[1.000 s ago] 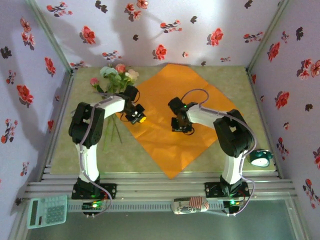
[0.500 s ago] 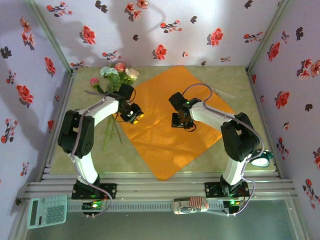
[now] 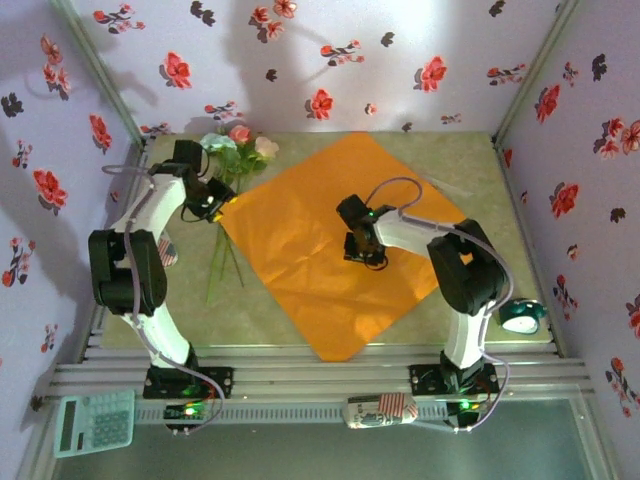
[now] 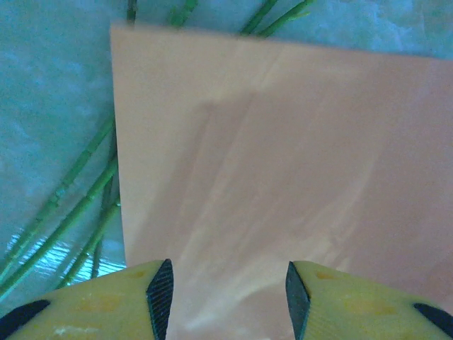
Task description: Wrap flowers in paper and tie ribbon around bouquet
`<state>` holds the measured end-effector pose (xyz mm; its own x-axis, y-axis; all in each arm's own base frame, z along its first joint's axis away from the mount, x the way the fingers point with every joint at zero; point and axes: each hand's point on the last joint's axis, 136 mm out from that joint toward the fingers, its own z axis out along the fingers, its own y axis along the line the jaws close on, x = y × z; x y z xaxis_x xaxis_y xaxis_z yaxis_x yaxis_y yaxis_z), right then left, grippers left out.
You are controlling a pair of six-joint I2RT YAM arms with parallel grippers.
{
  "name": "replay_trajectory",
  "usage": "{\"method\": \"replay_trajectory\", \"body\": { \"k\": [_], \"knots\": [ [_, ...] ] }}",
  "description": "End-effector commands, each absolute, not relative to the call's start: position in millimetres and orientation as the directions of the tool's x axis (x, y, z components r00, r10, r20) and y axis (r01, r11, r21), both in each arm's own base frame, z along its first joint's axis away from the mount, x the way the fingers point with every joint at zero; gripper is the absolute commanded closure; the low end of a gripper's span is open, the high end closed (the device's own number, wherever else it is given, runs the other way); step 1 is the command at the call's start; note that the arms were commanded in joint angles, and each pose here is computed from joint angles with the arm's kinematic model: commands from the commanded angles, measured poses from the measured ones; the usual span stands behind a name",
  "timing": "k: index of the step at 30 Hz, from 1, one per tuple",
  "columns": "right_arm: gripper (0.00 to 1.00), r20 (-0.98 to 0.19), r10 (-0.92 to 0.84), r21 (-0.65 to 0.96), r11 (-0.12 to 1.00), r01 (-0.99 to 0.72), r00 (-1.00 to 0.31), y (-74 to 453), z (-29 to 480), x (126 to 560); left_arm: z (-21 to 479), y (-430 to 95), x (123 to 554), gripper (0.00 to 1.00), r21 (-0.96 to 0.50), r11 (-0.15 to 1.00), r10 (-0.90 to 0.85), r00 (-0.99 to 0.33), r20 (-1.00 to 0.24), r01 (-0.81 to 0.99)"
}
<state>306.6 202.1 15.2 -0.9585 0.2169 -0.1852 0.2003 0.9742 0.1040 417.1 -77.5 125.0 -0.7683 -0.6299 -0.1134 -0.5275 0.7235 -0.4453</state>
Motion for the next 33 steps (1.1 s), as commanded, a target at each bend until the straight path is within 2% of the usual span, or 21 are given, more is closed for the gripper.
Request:
{"method": "replay_trajectory", "body": {
  "k": [1,6,9,13,21,33],
  "knots": [
    [0.59,-0.148,0.341,-0.062,0.934,0.353,-0.928,142.9,0.5,270.0,128.0,-68.5,419.5,0.51,-0.411,0.776,-0.576,-0.803,-0.154,-0.479],
    [0.61,-0.174,0.359,-0.003,0.931,0.365,-0.917,145.2,13.5,272.2,118.2,-62.1,419.5,0.52,-0.37,0.804,-0.55,-0.819,-0.166,-0.465],
    [0.61,-0.183,0.336,0.036,0.942,0.335,-0.924,159.1,20.7,281.7,113.9,-72.7,435.1,0.55,-0.362,0.855,-0.463,-0.86,-0.214,-0.371],
    [0.6,-0.164,0.324,0.055,0.946,0.319,-0.932,171.6,21.0,291.2,103.8,-77.2,461.1,0.58,-0.231,0.944,-0.304,-0.895,-0.327,-0.236],
    [0.6,-0.112,0.348,0.077,0.937,0.341,-0.931,185.8,14.1,296.3,76.0,-92.0,515.4,0.55,-0.071,0.991,-0.13,-0.895,-0.426,-0.11],
    [0.6,-0.089,0.35,0.078,0.936,0.344,-0.933,187.1,17.2,291.9,38.1,-104.6,552.9,0.55,0.049,0.997,-0.031,-0.909,-0.416,-0.056]
  ]
}}
